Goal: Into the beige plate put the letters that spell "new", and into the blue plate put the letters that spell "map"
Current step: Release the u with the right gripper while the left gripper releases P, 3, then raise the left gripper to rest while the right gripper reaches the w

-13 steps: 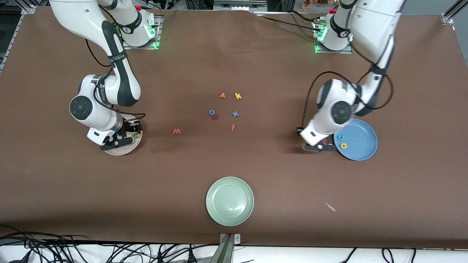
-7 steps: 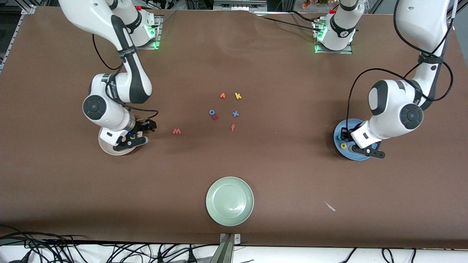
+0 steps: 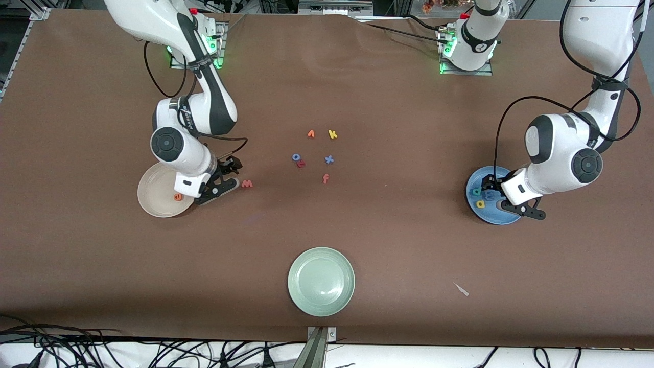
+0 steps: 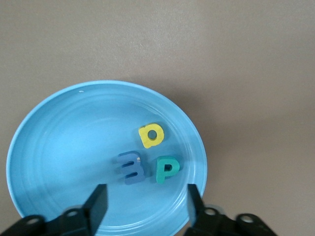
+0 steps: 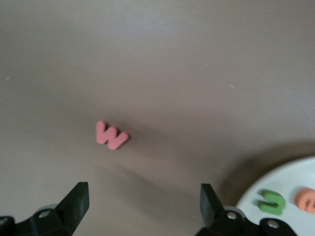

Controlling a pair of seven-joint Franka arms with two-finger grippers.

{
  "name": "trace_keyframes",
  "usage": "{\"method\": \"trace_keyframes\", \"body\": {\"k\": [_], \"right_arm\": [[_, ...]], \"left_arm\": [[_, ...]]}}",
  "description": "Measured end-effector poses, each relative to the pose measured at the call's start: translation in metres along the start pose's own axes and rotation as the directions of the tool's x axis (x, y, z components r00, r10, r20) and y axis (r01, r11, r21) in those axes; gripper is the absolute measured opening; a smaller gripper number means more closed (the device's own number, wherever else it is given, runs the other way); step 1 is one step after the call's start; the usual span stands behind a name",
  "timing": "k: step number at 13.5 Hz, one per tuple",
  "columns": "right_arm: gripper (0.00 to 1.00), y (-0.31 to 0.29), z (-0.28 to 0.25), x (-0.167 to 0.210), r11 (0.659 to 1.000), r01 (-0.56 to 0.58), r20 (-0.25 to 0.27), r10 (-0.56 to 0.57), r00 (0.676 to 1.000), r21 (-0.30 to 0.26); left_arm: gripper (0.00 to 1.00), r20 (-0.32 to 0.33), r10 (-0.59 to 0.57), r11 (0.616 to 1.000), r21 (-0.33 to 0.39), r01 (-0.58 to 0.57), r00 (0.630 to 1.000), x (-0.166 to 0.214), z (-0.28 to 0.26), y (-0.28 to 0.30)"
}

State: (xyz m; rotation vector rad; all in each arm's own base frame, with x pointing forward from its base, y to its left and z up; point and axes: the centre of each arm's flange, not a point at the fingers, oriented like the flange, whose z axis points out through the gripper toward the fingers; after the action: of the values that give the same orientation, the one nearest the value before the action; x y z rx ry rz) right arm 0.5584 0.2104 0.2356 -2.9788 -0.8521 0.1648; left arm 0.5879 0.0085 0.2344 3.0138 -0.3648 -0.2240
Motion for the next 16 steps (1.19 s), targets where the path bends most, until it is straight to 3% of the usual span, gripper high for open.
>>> {"method": "trace_keyframes", "body": {"k": [2, 5, 9, 11, 13, 16], "right_arm": [[1.0, -0.012, 0.003, 0.001, 0.997, 0.075, 0.002, -0.075, 0.997, 0.007], [1.0, -0.019, 0.012, -0.001, 0.962, 0.274, -0.015, -0.274, 0.961, -0.005], [1.0, -0.013, 0.03, -0.009, 0.857, 0.511, -0.034, -0.514, 0.857, -0.057], [1.0, -0.011, 0.035, -0.007, 0.811, 0.578, -0.039, -0.583, 0.812, -0.086], [1.0, -0.011, 0.041, -0.006, 0.785, 0.611, -0.038, -0.617, 0.786, -0.101], [1.0, -0.027, 0.047, -0.002, 0.758, 0.645, -0.038, -0.651, 0.758, -0.095]], "left_arm": [[0.99, 0.027, -0.002, 1.0, -0.008, 0.002, 1.0, -0.008, 0.012, 0.001], [1.0, 0.035, -0.002, 1.0, -0.011, 0.002, 0.999, -0.018, 0.012, 0.005], [1.0, -0.132, -0.004, 1.0, 0.026, 0.007, 0.991, -0.026, -0.088, 0.005], [1.0, -0.181, -0.013, 0.999, 0.028, 0.019, 0.983, -0.045, -0.143, 0.003], [1.0, -0.195, -0.019, 1.0, 0.021, 0.024, 0.981, -0.072, -0.192, 0.006], [1.0, -0.179, 0.014, 0.996, 0.092, 0.003, 0.984, -0.117, -0.261, 0.017]]}}
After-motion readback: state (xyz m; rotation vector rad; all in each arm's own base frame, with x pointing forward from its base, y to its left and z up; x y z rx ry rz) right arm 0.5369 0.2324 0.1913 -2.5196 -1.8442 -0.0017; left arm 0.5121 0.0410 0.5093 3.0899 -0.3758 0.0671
